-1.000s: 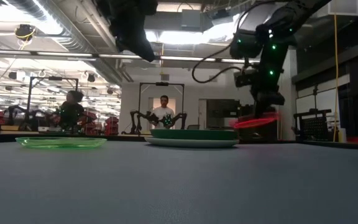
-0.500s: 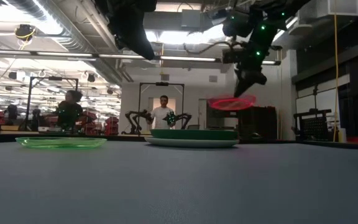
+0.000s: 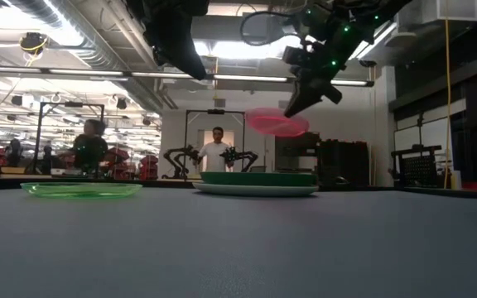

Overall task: Stack plastic plates
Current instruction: Stack the light pink plate on top of the white plate

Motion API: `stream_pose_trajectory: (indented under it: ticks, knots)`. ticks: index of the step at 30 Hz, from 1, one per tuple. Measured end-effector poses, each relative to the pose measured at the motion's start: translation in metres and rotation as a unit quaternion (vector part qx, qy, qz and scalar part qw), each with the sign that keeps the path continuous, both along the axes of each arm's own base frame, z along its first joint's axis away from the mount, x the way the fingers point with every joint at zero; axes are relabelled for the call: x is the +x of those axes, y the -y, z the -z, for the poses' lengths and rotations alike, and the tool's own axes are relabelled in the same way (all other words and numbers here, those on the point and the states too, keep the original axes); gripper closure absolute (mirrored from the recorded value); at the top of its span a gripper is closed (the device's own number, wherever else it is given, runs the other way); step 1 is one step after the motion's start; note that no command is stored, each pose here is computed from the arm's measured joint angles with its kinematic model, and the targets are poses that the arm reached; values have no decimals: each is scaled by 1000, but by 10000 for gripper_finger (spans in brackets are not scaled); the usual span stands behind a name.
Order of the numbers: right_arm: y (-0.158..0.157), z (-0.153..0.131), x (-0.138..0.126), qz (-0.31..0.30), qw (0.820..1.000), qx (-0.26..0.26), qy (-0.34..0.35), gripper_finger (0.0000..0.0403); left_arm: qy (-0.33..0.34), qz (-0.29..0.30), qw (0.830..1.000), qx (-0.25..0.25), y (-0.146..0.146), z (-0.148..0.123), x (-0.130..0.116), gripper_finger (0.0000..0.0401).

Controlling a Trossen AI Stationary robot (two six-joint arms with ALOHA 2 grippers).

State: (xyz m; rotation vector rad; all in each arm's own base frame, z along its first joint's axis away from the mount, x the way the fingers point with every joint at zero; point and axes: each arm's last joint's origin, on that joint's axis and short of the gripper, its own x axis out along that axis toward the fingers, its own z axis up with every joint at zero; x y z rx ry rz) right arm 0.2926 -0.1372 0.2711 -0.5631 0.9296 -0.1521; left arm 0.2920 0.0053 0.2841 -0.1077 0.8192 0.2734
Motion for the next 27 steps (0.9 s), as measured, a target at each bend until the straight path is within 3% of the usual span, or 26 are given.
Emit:
stream_pose_trajectory:
  ticks: [8, 27]
  knots:
    - [3, 14, 14, -67, 998, 9, 3, 403, 0, 0, 1000, 0, 0, 0, 0, 355]
    - [15, 81, 40, -69, 995, 47, -63, 403, 0, 0, 1000, 0, 0, 0, 0, 355]
